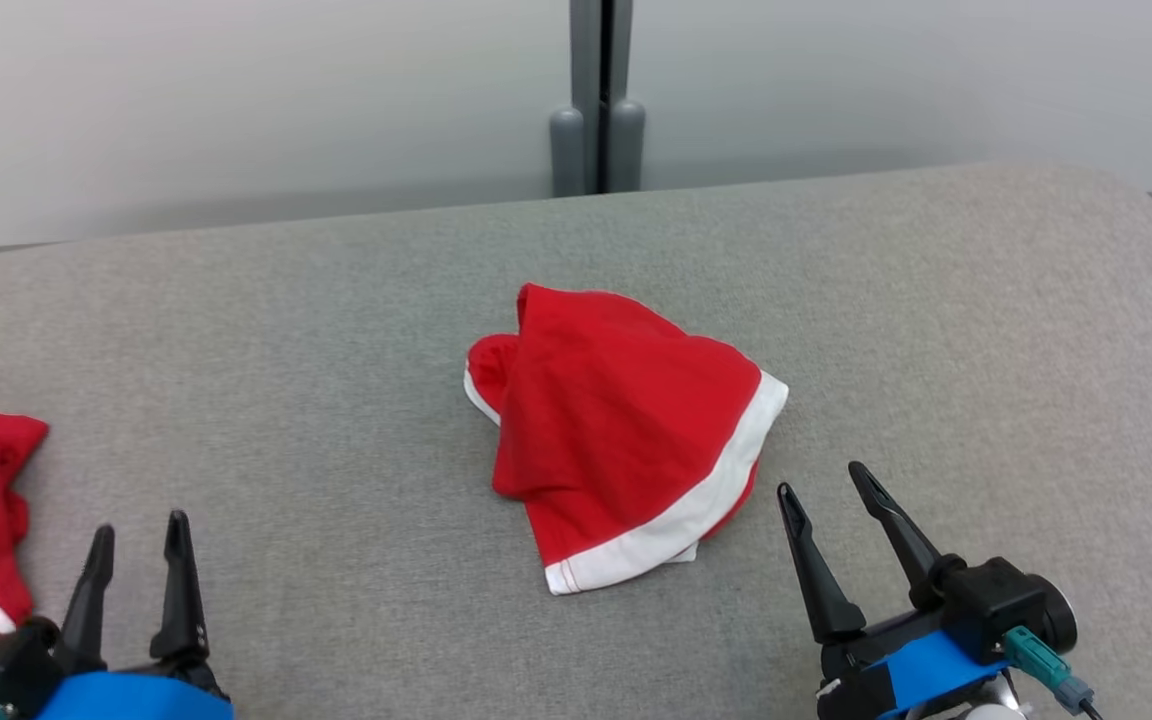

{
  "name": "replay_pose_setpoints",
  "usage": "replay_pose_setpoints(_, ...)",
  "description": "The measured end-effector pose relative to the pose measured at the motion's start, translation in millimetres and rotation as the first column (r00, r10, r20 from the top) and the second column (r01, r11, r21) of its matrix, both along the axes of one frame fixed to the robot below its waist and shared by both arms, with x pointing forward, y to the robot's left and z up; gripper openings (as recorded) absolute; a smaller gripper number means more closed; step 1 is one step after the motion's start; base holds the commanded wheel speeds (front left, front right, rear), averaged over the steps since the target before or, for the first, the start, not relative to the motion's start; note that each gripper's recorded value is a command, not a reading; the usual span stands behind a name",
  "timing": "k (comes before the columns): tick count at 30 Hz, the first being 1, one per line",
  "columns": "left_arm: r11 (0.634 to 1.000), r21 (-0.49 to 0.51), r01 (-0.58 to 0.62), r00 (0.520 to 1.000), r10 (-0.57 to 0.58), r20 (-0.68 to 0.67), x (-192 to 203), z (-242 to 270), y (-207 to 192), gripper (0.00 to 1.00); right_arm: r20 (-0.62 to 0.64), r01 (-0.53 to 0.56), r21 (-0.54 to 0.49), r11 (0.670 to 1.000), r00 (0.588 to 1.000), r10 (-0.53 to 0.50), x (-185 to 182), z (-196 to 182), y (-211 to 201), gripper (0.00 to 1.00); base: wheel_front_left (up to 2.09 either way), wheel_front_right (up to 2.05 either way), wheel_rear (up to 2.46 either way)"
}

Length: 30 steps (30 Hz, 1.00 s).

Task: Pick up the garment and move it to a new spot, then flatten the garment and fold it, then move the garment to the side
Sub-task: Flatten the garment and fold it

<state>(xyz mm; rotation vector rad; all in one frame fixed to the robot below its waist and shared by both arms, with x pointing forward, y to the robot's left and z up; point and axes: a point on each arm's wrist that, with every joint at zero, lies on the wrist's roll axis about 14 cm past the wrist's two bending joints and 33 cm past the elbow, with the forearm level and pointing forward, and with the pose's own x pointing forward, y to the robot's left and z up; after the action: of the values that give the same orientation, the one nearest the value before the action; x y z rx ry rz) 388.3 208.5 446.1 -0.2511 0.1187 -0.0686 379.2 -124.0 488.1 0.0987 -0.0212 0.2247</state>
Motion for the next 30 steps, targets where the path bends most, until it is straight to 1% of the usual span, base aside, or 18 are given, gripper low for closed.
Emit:
replay_pose_setpoints(4, 1.0, 0.005, -0.026, 1.0, 0.026, -0.009, -20, -2, 4, 1.0, 0.004, -0.005, -0.004, 1.0, 1.0, 0.005, -1, 2, 1, 1.0, 0.0, 0.0, 0.0)
replay_pose_setpoints(8, 1.0, 0.002, 0.0, 1.0, 0.0, -0.026, -34, -7, -8, 1.0, -0.007, -0.004, -0.005, 1.0, 1.0, 0.004, -5, -2, 1, 1.0, 0.0, 0.0, 0.0)
replay_pose_setpoints(11, 1.0, 0.001, 0.013, 0.999, -0.013, -0.034, -36, -10, -14, 1.0, -0.016, -0.002, -0.006, 1.0, 1.0, 0.002, -7, -4, 0, 1.0, 0.0, 0.0, 0.0)
replay_pose_setpoints(13, 0.999, -0.004, 0.038, 0.999, -0.038, -0.039, -36, -11, -22, 1.0, -0.019, -0.003, -0.007, 1.0, 1.0, 0.003, -8, -5, 1, 1.0, 0.0, 0.0, 0.0)
replay_pose_setpoints(15, 0.996, -0.037, 0.076, 0.996, -0.078, -0.037, -35, -11, -38, 1.0, -0.025, -0.002, -0.007, 1.0, 1.0, 0.002, -9, -7, 0, 1.0, 0.0, 0.0, 0.0)
replay_pose_setpoints(16, 0.993, -0.065, 0.102, 0.994, -0.104, -0.036, -33, -10, -48, 1.0, -0.032, -0.001, -0.008, 1.0, 0.999, 0.001, -9, -10, 0, 1.0, 0.0, 0.0, 0.0)
replay_pose_setpoints(18, 0.979, -0.089, 0.182, 0.981, -0.186, -0.046, -32, -14, -72, 1.0, -0.044, 0.005, -0.008, 1.0, 0.999, -0.006, -9, -13, -2, 1.0, 0.0, 0.0, 0.0)
replay_pose_setpoints(21, 0.941, -0.118, 0.318, 0.942, -0.328, -0.074, -33, -22, -109, 1.0, -0.055, 0.017, -0.014, 1.0, 0.998, -0.017, -8, -17, -6, 1.0, 0.0, 0.0, 0.0)
replay_pose_setpoints(25, 0.866, -0.156, 0.475, 0.865, -0.492, -0.097, -34, -31, -151, 1.0, -0.072, 0.049, -0.022, 0.999, 0.996, -0.05, -9, -23, -16, 1.0, 0.0, 0.0, 0.0)
replay_pose_setpoints(27, 0.824, -0.174, 0.54, 0.821, -0.561, -0.109, -38, -37, -169, 1.0, -0.079, 0.07, -0.027, 0.997, 0.994, -0.072, -11, -25, -23, 1.0, 0.0, 0.0, 0.0)
replay_pose_setpoints(30, 0.772, -0.177, 0.61, 0.763, -0.633, -0.132, -44, -46, -185, 1.0, -0.093, 0.103, -0.038, 0.994, 0.99, -0.106, -16, -29, -33, 1.0, 0.0, 0.0, 0.0)
